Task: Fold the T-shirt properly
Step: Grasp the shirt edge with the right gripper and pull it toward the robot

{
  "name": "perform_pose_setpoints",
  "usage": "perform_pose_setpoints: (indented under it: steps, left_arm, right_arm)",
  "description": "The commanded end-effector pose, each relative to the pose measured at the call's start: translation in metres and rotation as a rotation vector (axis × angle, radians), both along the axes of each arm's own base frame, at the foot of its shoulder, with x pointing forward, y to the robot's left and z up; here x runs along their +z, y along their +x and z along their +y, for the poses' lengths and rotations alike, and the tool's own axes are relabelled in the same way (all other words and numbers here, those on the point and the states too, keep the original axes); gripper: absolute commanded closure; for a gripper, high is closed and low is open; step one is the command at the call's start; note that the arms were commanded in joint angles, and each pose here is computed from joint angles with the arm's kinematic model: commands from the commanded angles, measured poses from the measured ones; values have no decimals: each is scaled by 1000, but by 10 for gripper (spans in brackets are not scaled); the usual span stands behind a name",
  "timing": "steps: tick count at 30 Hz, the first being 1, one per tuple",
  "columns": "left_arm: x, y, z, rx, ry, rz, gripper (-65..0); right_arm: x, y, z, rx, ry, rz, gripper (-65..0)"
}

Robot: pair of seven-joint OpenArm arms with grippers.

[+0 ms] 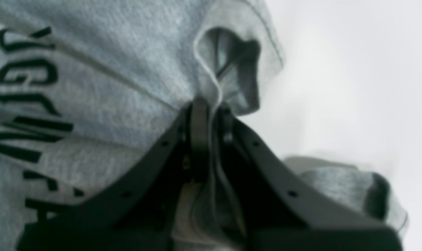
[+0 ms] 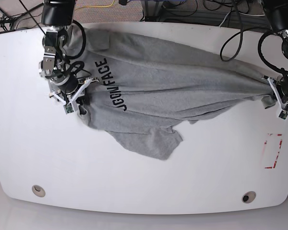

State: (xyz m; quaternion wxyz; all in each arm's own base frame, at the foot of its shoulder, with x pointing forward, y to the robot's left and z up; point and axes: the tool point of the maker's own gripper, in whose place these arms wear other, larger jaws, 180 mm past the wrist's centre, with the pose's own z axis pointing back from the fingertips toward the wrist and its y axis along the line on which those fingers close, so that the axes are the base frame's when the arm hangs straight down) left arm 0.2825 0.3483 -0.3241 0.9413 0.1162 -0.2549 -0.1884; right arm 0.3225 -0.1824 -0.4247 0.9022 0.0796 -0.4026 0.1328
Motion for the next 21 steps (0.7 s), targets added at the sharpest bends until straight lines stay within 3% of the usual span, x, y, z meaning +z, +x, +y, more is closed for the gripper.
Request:
perform_pose_setpoints:
  steps: [1,6,9,16,18,21]
  left_arm:
    - [16,12,10,9,26,-38,0]
    - [17,27,0,-25,18,-39,0]
    - [19,30,0,-40,30,-34,0]
    - [24,45,-15,-97,27,-65,0]
    - [23,45,-16,-101,27,-64,0]
    - [23,45,-15,-100,26,-65,0]
  right_arm:
    - [-1,-23,-2,-9,-31,26,-6]
    - [-2,-54,2,-34,-22,39,-10]
    - [3,-66,4,-30,-28,33,-52]
    - [48,-56,7,-8,-76,-65,-415]
    - [64,-51,3,-10,-105,-90,-488]
    - [86,-37,-1,-13,-140,-121,-534]
